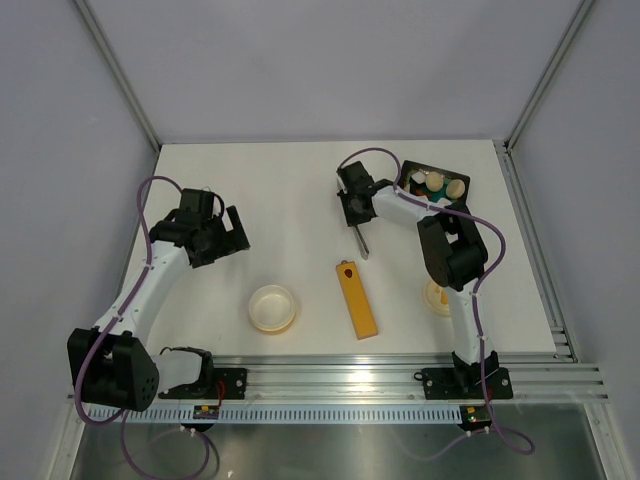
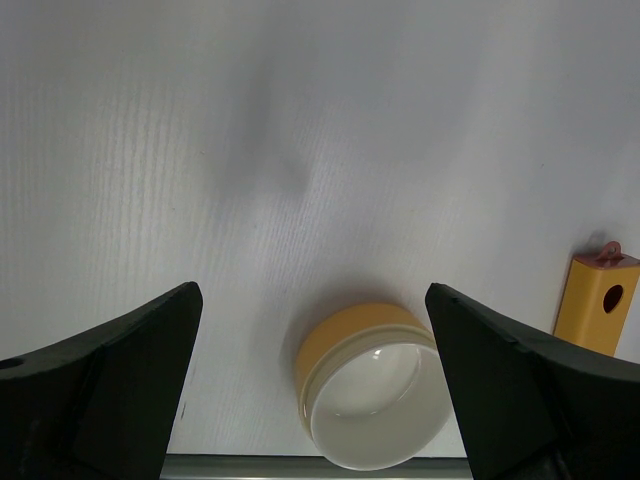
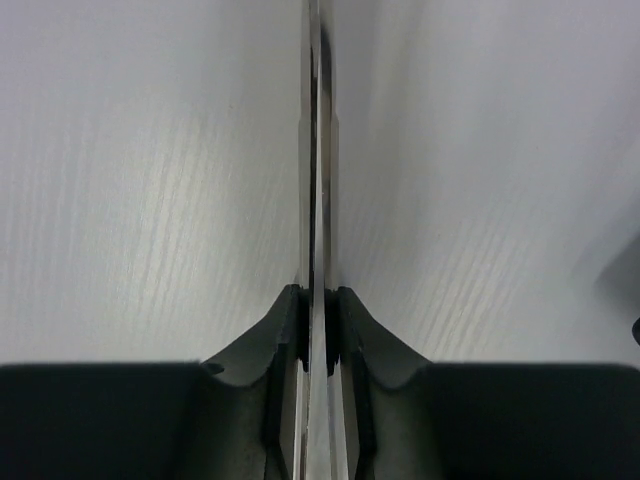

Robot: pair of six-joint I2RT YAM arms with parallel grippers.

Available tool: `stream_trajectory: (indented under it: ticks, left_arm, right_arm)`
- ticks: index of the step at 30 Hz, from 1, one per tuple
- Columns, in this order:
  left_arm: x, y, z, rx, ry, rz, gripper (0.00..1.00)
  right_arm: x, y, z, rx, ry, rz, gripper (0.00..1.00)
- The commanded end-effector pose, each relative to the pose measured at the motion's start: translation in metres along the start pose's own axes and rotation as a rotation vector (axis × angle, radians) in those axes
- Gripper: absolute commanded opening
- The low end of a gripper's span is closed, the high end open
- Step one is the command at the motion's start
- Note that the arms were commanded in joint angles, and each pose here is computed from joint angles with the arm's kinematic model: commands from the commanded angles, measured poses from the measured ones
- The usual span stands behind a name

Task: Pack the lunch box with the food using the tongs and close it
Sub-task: Pick up the clamp at the center of the board, then move the packing box to the center of the board.

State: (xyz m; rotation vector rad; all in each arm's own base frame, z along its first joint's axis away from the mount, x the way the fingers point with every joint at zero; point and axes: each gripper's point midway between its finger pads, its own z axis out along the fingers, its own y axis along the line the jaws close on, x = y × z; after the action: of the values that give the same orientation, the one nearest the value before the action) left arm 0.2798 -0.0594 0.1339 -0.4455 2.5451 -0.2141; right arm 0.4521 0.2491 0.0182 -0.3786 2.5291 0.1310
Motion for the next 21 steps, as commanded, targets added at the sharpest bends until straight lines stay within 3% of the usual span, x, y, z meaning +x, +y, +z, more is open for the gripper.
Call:
stream_trajectory:
  ticks: [1, 7, 11, 17, 21]
  left_arm:
    - [-0.01, -0.005, -0.005, 0.023, -0.047, 0.014, 0.99]
    - [-0.012, -0.008, -0.004, 0.031, -0.049, 0.02, 0.99]
    - [-0.009, -0.001, 0.002, -0.023, -0.021, 0.038, 0.99]
    - [0.007, -0.008, -0.005, -0.041, 0.015, 0.108, 0.99]
    - [0.033, -0.016, -0.01, -0.018, 0.083, 0.16, 0.99]
  right_arm:
    - [-0.04, -0.002, -0.035, 0.0, -0.091, 0.015, 0.22]
    - [-0.074, -0.016, -0.109, -0.004, -0.175, 0.063, 0.19]
    - [-0.076, -0.042, -0.156, -0.052, -0.161, 0.16, 0.17]
    - [-0.043, -0.101, -0.215, -0.047, -0.106, 0.382, 0.18]
    - [-0.014, -0.117, -0.248, 0.002, -0.092, 0.451, 0.21]
